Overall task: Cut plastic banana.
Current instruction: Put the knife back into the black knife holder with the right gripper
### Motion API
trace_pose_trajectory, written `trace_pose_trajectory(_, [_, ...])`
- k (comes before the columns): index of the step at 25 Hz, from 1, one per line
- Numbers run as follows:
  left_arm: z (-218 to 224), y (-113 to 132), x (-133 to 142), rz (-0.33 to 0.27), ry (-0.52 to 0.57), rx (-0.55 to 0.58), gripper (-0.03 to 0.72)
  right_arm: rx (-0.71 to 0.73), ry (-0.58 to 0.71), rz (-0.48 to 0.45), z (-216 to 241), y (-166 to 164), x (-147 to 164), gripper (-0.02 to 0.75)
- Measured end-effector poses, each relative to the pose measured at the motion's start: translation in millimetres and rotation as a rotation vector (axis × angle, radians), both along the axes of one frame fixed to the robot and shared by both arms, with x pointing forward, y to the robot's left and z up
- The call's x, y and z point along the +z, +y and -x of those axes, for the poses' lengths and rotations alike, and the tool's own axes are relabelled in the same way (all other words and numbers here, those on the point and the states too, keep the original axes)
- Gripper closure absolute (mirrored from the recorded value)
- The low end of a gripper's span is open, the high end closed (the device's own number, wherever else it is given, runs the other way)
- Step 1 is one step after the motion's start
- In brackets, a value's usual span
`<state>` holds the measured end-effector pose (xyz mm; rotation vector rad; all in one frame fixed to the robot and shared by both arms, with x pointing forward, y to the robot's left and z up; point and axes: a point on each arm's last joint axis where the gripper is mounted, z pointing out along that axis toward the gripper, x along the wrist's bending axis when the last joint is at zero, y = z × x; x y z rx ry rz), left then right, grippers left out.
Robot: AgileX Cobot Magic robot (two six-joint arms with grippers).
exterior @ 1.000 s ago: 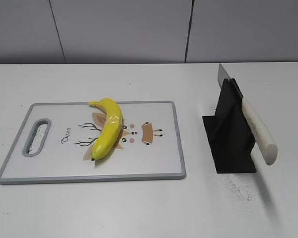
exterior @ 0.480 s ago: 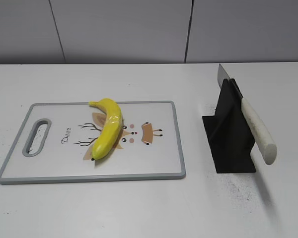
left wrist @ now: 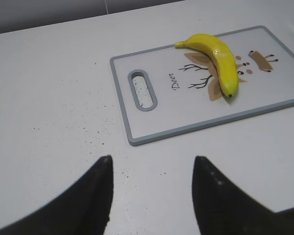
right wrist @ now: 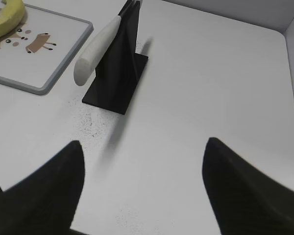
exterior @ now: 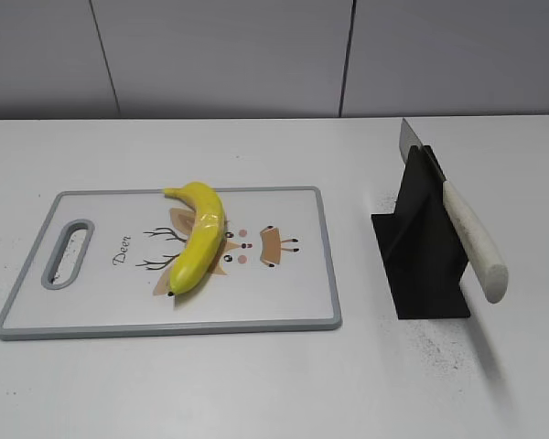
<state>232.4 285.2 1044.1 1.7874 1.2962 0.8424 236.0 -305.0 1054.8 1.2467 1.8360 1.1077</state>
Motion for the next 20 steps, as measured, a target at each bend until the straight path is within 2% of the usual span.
trace_pose_trajectory(5, [0.0, 0.0, 0.0, 0.0, 0.0, 0.0, 0.189, -0.038, -0.004, -0.005, 1.1, 0.2, 0.0, 0.17])
trace_pose_trajectory(14, [0.0, 0.0, 0.0, 0.0, 0.0, 0.0, 0.189, -0.267, -0.004, -0.005, 2.1, 1.2, 0.0, 0.171])
trace_pose_trajectory(20, [0.0, 0.0, 0.0, 0.0, 0.0, 0.0, 0.189, -0.286, -0.005, -0.005, 2.3, 1.3, 0.0, 0.171])
